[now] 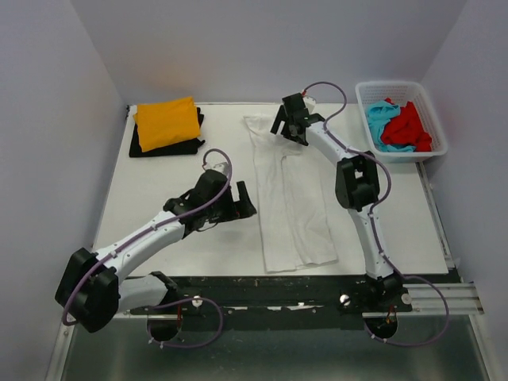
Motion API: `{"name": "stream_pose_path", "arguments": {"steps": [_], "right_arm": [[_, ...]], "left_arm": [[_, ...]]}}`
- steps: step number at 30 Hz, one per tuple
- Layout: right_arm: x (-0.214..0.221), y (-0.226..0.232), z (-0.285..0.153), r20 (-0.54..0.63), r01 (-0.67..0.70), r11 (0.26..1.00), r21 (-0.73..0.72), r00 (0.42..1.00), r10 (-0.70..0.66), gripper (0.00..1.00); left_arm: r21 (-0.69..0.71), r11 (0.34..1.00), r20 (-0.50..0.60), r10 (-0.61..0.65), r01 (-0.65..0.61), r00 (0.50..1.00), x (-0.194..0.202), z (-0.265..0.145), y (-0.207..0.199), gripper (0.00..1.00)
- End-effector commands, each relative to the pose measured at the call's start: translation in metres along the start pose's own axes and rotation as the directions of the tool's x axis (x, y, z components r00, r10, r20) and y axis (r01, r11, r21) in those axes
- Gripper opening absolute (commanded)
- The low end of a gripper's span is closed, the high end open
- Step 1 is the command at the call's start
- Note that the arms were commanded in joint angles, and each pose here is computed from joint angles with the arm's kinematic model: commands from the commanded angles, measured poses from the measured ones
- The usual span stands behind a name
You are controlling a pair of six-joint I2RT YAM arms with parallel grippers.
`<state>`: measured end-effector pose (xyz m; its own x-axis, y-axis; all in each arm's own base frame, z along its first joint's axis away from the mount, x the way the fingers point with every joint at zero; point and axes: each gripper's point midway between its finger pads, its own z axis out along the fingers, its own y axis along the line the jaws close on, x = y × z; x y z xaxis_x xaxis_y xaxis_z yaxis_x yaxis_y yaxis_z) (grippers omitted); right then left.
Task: Fold and stack the t-shirts
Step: Rotate the tshirt 90 degrees, then grab the bottom of the folded rectangular tshirt with both arms
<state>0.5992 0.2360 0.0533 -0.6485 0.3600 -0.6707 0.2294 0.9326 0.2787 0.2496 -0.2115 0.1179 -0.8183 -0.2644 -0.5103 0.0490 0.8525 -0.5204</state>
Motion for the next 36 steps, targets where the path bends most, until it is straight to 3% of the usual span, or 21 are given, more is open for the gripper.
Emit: {"name": "stream_pose_path", "arguments": {"steps": [1, 5, 10, 20, 26, 29, 30, 34, 36], "right_arm": [[-0.032, 0.004, -0.089, 0.040, 0.075, 0.996, -0.053, 0.997, -0.073, 1.00], [0.002, -0.043, -0.146, 0.038, 0.054, 0.999, -0.006, 0.998, -0.053, 1.00], [0.070, -0.115, -0.189, 0.004, -0.046, 0.996, 0.074, 0.999, 0.046, 1.00], [0.117, -0.183, -0.241, 0.022, -0.121, 0.982, 0.147, 0.993, 0.119, 1.00], [0.128, -0.196, -0.256, 0.010, -0.136, 0.980, 0.148, 0.991, 0.136, 1.00], [0.133, -0.207, -0.259, 0.008, -0.137, 0.972, 0.192, 0.990, 0.138, 1.00], [0.135, -0.211, -0.260, 0.006, -0.136, 0.968, 0.211, 0.990, 0.138, 1.00], [0.150, -0.219, -0.270, -0.073, -0.069, 0.972, 0.226, 0.993, 0.088, 1.00], [0.175, -0.215, -0.277, -0.206, 0.016, 0.988, 0.152, 0.978, 0.016, 0.97]], "left_arm": [[0.187, 0.982, -0.176, 0.069, -0.036, 0.982, 0.069, -0.010, -0.039, 0.99], [0.226, 0.972, -0.250, 0.114, -0.056, 0.961, 0.113, -0.013, -0.052, 0.99], [0.220, 0.972, -0.318, 0.155, -0.086, 0.935, 0.147, -0.012, -0.058, 0.84], [0.124, 0.988, -0.385, 0.132, -0.090, 0.913, 0.188, 0.010, -0.046, 0.65], [0.067, 0.992, -0.420, 0.128, -0.109, 0.899, 0.206, 0.020, -0.038, 0.37], [0.023, 0.990, -0.429, 0.135, -0.138, 0.893, 0.209, 0.020, -0.032, 0.04], [0.006, 0.990, -0.429, 0.132, -0.144, 0.894, 0.208, 0.020, -0.028, 0.00], [-0.051, 0.986, -0.408, 0.126, -0.161, 0.904, 0.205, 0.016, -0.012, 0.00], [-0.053, 0.984, -0.389, 0.136, -0.169, 0.911, 0.200, 0.013, -0.009, 0.00]]}}
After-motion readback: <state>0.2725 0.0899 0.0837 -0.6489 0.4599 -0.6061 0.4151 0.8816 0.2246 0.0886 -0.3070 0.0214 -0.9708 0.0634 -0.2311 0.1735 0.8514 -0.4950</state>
